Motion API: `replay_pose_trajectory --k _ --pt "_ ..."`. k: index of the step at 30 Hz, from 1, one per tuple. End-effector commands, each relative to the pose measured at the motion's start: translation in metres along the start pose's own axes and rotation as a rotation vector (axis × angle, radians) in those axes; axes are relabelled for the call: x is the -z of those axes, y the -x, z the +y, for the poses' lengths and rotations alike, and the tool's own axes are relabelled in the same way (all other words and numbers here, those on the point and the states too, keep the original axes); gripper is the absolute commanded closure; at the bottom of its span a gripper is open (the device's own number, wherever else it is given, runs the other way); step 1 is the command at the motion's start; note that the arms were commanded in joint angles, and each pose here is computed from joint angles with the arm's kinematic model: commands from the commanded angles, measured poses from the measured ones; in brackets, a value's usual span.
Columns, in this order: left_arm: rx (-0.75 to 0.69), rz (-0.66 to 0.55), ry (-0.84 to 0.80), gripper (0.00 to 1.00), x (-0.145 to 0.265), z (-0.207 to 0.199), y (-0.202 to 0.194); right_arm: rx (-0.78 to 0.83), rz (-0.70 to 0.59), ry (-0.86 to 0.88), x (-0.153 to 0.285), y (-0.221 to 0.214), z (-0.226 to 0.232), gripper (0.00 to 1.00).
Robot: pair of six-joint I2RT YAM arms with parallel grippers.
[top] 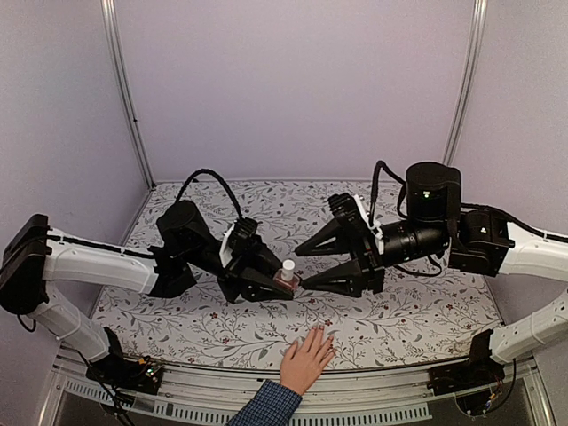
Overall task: Paint the nails
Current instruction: Screw the nail polish bottle.
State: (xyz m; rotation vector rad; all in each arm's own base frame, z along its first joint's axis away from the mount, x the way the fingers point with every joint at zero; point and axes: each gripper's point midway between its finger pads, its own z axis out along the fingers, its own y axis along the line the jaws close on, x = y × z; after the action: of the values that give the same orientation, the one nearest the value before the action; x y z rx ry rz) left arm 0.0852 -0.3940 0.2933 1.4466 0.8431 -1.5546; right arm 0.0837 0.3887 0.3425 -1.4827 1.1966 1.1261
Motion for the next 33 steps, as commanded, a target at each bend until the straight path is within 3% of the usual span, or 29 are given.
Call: replay_pose_trajectory --k 1,11,17,20,22,24,33 --pt "0.0 0.001 -0.133 1.0 -0.01 -0.018 0.007 0.053 -0.01 0.15 -0.005 0.004 0.025 0.47" --pt "0.022 0.015 -0.175 1.0 -0.019 -0.018 0.001 0.054 0.021 0.191 -0.019 0.0 0.027 0.54" --pt "0.028 0.018 -0.171 1.0 -0.019 -0.016 -0.001 0.05 0.023 0.203 -0.018 -0.001 0.03 0.68" --pt "0.021 0.019 -0.146 1.0 -0.018 -0.013 0.0 0.04 0.038 0.204 -0.02 -0.005 0.029 0.82" --pt "0.011 0.013 -0.099 1.0 -0.015 -0.007 0.003 0.028 0.052 0.197 -0.021 -0.009 0.028 0.94" --pt "-0.011 -0.002 -0.035 1.0 -0.01 0.0 0.01 0.016 0.068 0.182 -0.024 -0.013 0.025 0.98" --pt "-0.071 -0.048 0.271 1.0 0.014 0.04 0.031 -0.054 0.148 0.094 -0.036 -0.038 0.006 1.0"
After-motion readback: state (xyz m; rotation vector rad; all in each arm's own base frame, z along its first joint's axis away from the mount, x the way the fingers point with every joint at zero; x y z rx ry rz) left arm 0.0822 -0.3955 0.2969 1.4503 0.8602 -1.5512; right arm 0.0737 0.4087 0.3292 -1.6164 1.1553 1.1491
